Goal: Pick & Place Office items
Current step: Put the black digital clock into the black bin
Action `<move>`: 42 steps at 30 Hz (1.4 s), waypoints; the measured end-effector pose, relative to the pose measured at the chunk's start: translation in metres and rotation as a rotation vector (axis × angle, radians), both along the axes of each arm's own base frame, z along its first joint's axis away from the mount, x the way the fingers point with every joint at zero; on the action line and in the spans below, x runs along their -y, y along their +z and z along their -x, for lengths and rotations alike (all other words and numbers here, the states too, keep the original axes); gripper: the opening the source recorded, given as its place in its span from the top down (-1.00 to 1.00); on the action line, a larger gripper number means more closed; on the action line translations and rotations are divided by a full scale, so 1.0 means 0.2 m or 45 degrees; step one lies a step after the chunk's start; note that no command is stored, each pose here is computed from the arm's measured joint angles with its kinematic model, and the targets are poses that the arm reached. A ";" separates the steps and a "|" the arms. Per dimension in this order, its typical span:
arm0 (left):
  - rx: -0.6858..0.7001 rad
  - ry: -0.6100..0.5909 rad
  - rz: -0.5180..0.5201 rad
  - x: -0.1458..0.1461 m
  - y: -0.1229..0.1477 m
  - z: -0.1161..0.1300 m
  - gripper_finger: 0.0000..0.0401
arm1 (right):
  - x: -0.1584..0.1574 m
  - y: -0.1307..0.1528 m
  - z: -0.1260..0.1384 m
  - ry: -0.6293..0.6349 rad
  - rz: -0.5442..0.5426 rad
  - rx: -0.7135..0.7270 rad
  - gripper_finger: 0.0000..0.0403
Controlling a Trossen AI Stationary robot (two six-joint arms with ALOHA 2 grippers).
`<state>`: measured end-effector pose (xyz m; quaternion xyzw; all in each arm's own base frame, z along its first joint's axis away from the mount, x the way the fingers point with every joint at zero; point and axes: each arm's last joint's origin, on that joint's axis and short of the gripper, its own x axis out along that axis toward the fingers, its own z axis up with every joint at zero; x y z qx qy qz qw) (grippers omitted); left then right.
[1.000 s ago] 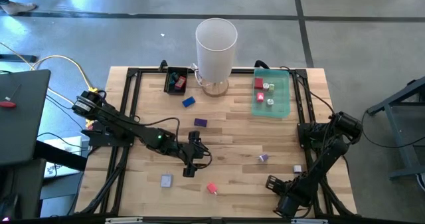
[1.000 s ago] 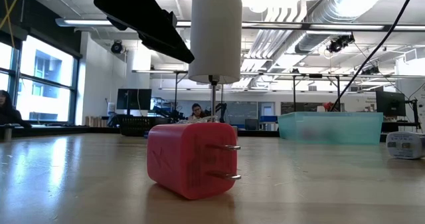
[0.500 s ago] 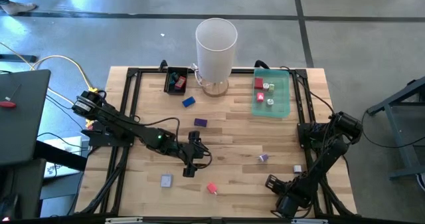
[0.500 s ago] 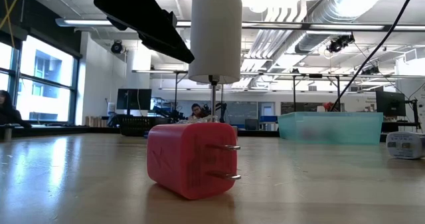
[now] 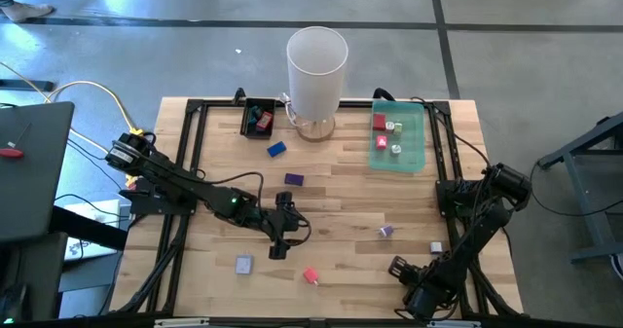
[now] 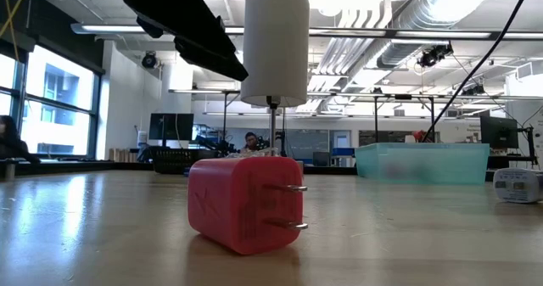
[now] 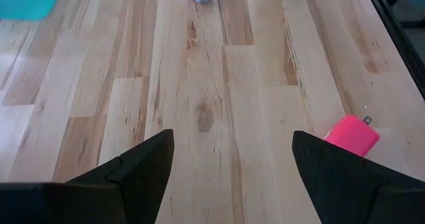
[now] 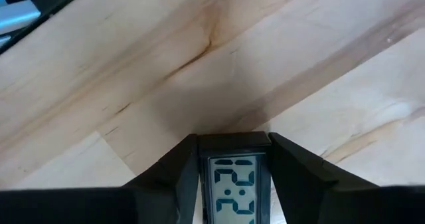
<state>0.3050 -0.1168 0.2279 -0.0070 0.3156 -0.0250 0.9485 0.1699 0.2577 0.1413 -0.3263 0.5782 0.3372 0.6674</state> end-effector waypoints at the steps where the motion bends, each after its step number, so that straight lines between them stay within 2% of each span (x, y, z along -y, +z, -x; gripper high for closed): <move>1: 0.000 0.004 0.004 0.00 0.00 0.00 -0.49 | 0.00 0.00 0.00 -0.023 0.003 0.004 0.25; 5: 0.009 0.007 0.011 0.00 0.00 0.00 -0.49 | 0.01 0.00 -0.01 -0.206 0.055 0.121 0.22; 9: 0.027 0.007 0.020 0.00 0.01 -0.01 -0.49 | 0.03 0.01 -0.04 -0.501 0.082 0.299 0.24; 11: 0.037 0.008 0.025 0.00 0.01 -0.01 -0.49 | 0.03 0.01 -0.06 -0.611 0.061 0.318 0.26; 13: 0.036 0.009 0.025 0.00 0.01 -0.01 -0.49 | 0.03 0.01 -0.07 -0.653 0.037 0.325 0.27; 21: 0.032 -0.002 0.029 0.01 0.01 -0.01 -0.49 | 0.00 0.04 -0.13 -0.711 -0.033 0.604 0.27; 25: 0.016 -0.059 0.069 0.02 0.01 0.00 -0.49 | -0.03 0.07 -0.16 -0.743 -0.083 0.818 0.27; 29: 0.009 -0.160 0.102 0.03 0.01 0.00 -0.49 | -0.08 0.11 -0.18 -0.708 -0.087 1.116 0.27; 33: 0.046 -0.167 0.142 0.04 0.03 -0.01 -0.49 | -0.12 0.17 -0.22 -0.672 -0.064 1.350 0.27; 42: 0.253 -0.135 0.316 0.07 0.07 -0.08 -0.49 | -0.12 0.30 -0.37 -0.482 0.018 1.569 0.27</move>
